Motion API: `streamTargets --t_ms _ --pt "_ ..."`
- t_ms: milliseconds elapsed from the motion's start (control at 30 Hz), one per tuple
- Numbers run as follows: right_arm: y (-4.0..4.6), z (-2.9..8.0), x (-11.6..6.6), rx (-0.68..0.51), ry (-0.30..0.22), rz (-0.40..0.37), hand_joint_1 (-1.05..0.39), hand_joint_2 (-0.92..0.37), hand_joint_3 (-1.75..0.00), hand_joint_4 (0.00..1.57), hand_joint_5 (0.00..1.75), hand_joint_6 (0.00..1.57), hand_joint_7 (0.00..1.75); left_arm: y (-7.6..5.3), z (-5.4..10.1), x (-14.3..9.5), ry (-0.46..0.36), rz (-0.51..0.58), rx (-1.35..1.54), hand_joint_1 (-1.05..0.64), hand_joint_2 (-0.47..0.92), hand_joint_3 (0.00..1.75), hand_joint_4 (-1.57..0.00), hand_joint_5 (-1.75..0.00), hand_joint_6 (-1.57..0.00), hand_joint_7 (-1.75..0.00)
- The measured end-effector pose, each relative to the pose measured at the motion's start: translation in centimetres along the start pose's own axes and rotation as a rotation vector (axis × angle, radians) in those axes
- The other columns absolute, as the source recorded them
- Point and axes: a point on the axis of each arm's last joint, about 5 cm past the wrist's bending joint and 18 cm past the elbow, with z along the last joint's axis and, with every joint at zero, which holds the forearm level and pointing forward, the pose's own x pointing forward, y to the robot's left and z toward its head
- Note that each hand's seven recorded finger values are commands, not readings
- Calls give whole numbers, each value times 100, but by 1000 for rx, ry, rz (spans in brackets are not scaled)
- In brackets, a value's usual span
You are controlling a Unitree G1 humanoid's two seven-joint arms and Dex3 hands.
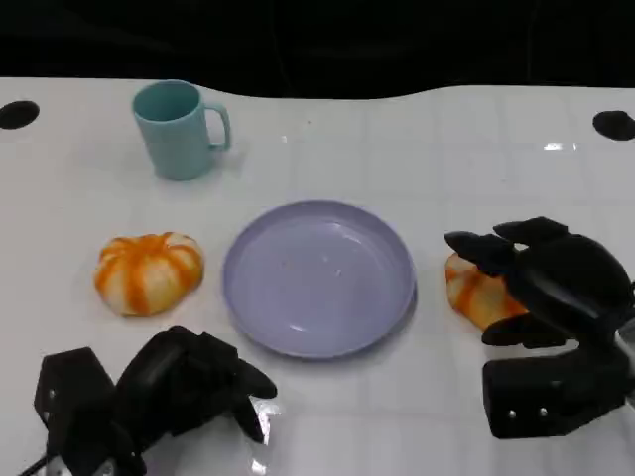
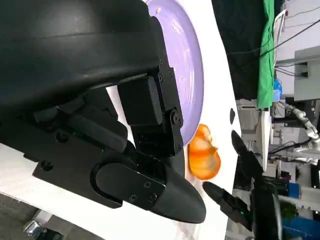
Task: Grasp the bread from the table and place it into the plate.
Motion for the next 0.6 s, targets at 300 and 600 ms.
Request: streamTargets --t_ms 300,600 --pt "188 -70 94 -20 57 70 -64 -90 -1 14 17 21 0 -1 10 -5 -7 0 5 -105 92 3 -134 -83 -157 -7" --pt "245 -106 141 25 85 55 -38 -92 -19 58 77 70 11 -10 2 -33 -9 4 4 -105 92 3 -134 -83 -157 -8"
